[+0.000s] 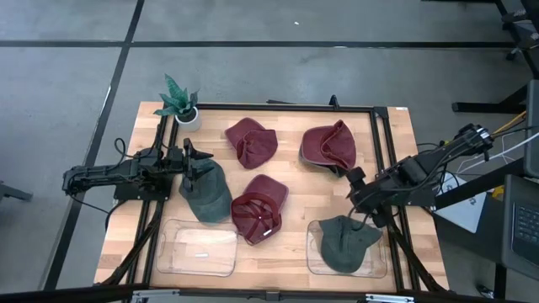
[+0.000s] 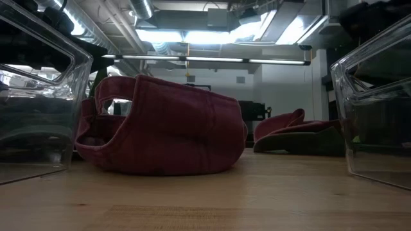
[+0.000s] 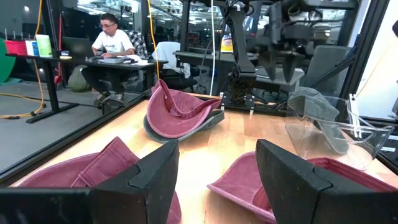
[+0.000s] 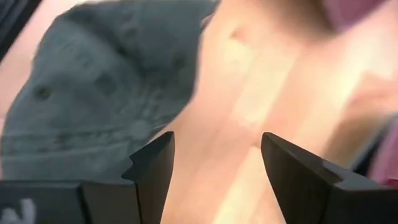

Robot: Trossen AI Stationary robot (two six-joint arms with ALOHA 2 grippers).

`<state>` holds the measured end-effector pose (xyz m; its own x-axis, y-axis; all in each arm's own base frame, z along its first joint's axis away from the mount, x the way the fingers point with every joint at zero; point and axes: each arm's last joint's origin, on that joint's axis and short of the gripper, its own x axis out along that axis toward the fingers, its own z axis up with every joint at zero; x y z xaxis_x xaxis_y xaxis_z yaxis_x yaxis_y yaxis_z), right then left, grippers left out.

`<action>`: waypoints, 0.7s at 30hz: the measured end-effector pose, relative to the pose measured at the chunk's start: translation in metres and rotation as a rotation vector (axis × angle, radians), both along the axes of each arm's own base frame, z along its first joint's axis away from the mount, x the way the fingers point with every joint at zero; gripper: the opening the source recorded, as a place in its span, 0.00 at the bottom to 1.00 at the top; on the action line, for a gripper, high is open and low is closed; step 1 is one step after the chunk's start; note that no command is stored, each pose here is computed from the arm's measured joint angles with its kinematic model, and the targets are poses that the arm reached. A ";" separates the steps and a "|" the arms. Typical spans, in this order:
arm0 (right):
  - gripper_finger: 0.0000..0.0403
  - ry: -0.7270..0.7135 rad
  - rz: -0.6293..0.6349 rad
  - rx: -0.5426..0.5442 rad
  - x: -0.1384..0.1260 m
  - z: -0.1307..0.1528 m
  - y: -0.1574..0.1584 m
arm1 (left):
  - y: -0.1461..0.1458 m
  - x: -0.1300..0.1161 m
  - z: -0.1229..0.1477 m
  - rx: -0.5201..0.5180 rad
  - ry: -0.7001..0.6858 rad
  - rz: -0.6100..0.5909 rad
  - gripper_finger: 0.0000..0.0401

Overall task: Pick & Place hat
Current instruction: Put the bottom red cap into the left transparent bin

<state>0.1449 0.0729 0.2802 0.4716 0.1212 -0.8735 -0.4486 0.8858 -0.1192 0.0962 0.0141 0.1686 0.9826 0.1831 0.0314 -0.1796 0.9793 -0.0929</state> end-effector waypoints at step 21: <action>0.59 -0.308 -0.336 -0.187 0.011 0.024 -0.008 | 0.000 0.000 0.000 0.000 0.000 0.000 0.52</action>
<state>0.1561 0.0653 0.3042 0.6978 -0.2275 -0.6792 -0.0604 0.9262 -0.3723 0.0962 0.0141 0.1686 0.9826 0.1831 0.0311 -0.1795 0.9794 -0.0929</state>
